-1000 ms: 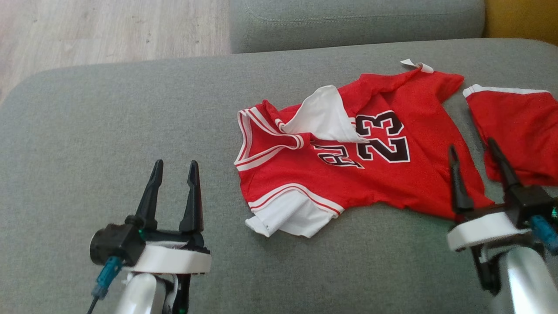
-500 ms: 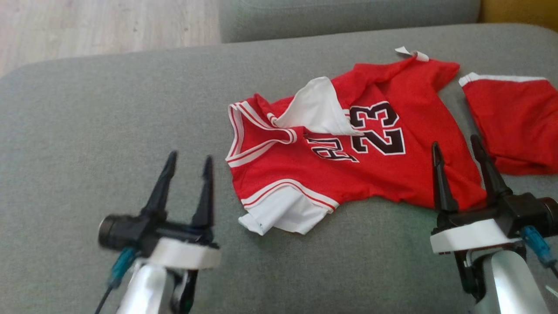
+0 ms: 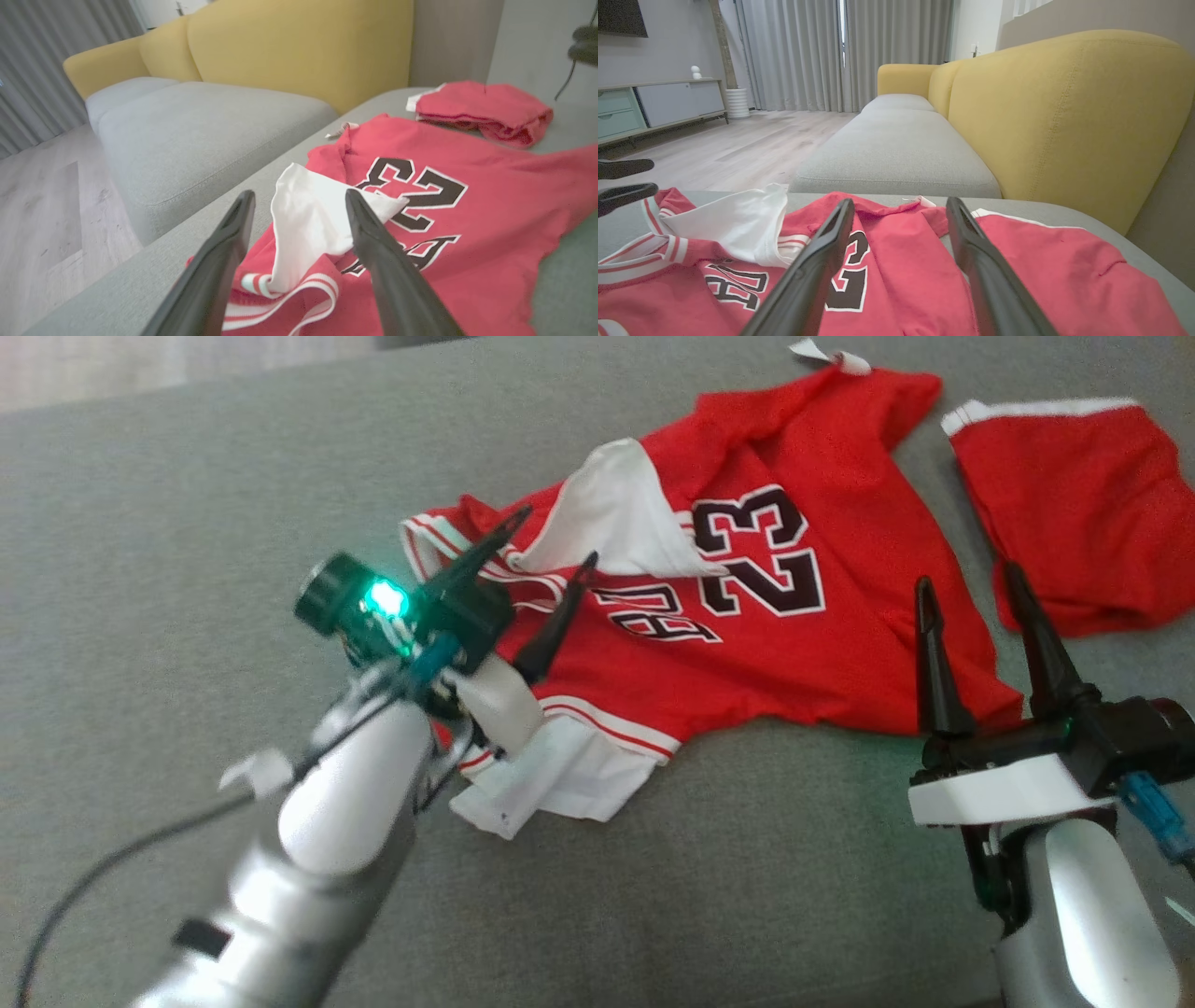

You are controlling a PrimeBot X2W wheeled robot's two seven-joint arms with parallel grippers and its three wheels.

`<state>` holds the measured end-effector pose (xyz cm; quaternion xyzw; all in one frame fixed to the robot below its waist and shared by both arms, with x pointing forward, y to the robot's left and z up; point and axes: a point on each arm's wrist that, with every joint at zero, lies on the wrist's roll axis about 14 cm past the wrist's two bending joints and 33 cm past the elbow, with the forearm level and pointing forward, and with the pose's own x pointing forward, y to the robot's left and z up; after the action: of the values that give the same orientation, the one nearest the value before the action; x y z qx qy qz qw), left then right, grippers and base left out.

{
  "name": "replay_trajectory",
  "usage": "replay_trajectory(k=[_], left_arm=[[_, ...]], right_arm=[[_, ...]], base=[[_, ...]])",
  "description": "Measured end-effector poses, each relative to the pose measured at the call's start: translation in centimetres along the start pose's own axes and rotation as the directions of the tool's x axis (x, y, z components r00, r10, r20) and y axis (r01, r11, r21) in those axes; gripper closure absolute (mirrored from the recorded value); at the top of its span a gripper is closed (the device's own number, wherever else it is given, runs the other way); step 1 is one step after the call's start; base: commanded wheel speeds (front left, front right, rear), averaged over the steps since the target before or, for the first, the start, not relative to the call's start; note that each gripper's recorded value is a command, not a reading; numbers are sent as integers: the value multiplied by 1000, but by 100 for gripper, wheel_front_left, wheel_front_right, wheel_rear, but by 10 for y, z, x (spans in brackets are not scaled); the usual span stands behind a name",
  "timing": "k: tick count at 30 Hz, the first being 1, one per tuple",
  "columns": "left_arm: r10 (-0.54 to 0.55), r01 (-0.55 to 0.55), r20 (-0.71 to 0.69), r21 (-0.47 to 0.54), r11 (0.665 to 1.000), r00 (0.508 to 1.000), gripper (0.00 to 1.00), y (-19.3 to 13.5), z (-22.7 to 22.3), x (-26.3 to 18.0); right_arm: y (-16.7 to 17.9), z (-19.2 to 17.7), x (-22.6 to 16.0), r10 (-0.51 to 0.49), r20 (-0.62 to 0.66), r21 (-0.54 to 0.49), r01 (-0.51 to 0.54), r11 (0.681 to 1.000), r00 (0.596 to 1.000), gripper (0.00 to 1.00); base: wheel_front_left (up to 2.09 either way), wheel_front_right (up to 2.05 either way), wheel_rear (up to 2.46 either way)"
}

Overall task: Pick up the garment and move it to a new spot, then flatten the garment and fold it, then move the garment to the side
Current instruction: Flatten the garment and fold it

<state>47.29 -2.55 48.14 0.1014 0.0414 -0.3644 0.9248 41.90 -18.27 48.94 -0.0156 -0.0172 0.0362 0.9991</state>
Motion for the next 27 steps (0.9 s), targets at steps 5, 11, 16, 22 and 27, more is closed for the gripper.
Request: replay_trajectory(k=[5, 11, 16, 22, 27], left_arm=[[-25, 38, -155, 84, 996, 988, 0, 14, -31, 30], [-76, 111, -279, 113, 987, 957, 0, 6, -63, 45], [-94, 122, -325, 67, 990, 941, 100, 6, -78, 49], [-45, 59, -240, 54, 997, 970, 100, 38, -51, 65], [11, 5, -215, 78, 997, 977, 100, 74, -35, 73]], right_arm=[[-14, -12, -1, -39, -33, 2, 40, 999, 999, 0], [-27, -13, -2, -75, -36, -13, 74, 997, 997, 0], [-35, -11, -4, -97, -32, -9, 97, 995, 995, 0], [-38, -11, -5, -108, -31, -13, 108, 994, 994, 0], [-38, -13, -6, -107, -38, -16, 107, 994, 993, 0]], base=[[0, 0, 0], [0, 0, 0], [0, 0, 0], [0, 0, 0], [0, 0, 0]])
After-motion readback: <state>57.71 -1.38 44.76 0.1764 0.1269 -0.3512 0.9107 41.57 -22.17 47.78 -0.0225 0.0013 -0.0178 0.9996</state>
